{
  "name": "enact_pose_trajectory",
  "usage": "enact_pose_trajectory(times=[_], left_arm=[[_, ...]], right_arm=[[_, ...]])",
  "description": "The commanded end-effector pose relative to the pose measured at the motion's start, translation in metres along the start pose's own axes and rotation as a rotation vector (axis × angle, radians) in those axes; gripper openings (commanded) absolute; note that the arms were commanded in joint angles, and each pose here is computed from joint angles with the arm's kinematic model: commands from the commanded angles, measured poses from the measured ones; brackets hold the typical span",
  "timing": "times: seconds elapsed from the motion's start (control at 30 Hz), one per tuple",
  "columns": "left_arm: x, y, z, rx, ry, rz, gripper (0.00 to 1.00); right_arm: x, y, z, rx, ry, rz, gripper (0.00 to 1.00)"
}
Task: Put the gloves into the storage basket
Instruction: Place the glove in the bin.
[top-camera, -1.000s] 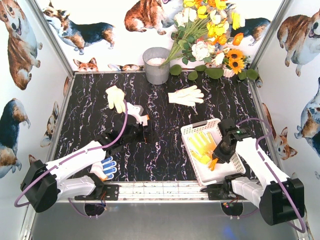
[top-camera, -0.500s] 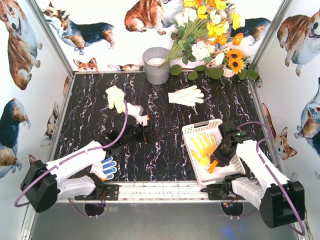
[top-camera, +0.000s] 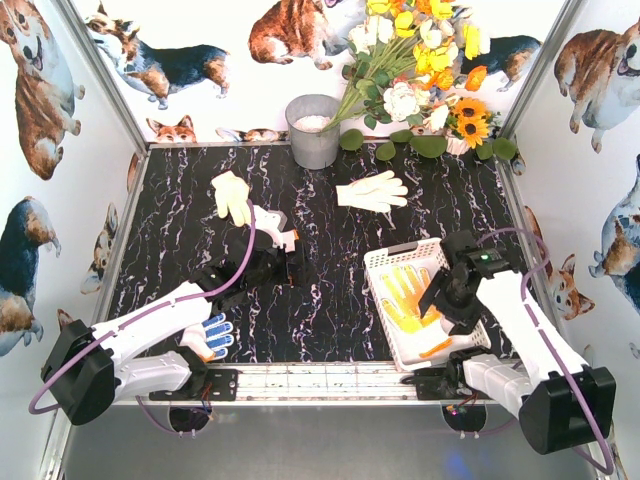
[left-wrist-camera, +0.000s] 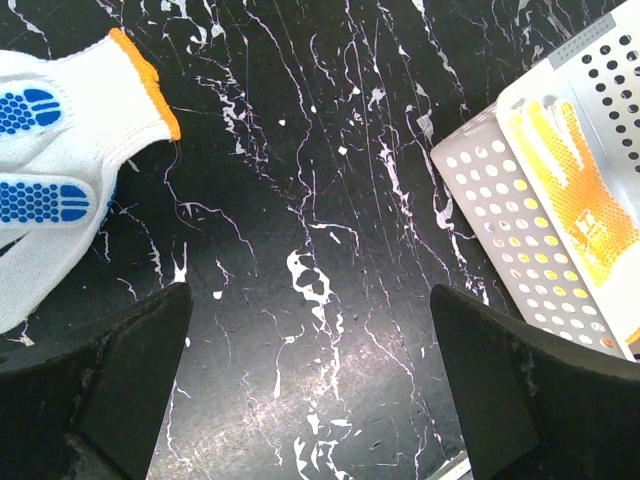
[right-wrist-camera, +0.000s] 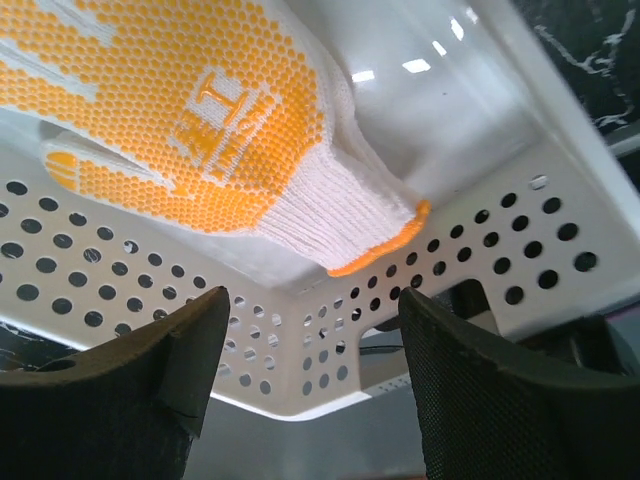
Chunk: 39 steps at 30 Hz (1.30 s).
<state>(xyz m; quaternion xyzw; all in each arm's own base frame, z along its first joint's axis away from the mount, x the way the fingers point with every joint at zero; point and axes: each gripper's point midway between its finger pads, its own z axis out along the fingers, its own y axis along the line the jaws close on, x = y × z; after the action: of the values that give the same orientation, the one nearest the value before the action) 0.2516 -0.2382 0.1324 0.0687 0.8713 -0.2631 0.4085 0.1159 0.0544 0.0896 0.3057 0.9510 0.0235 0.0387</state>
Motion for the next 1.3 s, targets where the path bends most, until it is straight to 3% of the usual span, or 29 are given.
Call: enact_pose_trajectory(times=[0.0, 0.1, 0.2, 0.4, 0.73, 1.27], left_arm=[[-0.010, 0.002, -0.001, -0.001, -0.043, 0.010, 1.00], [-0.011, 0.001, -0.001, 0.002, -0.044, 0.009, 1.00], [-0.012, 0.001, -0.001, 0.001, -0.048, 0.009, 1.00], [-0.015, -0.003, -0.003, 0.016, -0.050, 0.006, 1.00], [-0.009, -0.004, -0.003, 0.031, -0.039, -0.005, 1.00], [-0.006, 0.002, -0.006, 0.007, -0.034, -0.003, 1.00]], right_arm=[[-0.018, -0.013, -0.027, 0.042, -0.116, -0.044, 0.70], [-0.029, -0.007, -0.027, 0.018, -0.168, -0.065, 0.69], [-0.037, 0.002, -0.010, -0.009, -0.192, -0.076, 0.60], [-0.036, 0.014, 0.019, -0.013, -0.121, -0.082, 0.51], [-0.045, 0.004, 0.037, 0.051, -0.147, -0.030, 0.68], [-0.016, 0.013, 0.067, -0.033, 0.000, 0.132, 0.68]])
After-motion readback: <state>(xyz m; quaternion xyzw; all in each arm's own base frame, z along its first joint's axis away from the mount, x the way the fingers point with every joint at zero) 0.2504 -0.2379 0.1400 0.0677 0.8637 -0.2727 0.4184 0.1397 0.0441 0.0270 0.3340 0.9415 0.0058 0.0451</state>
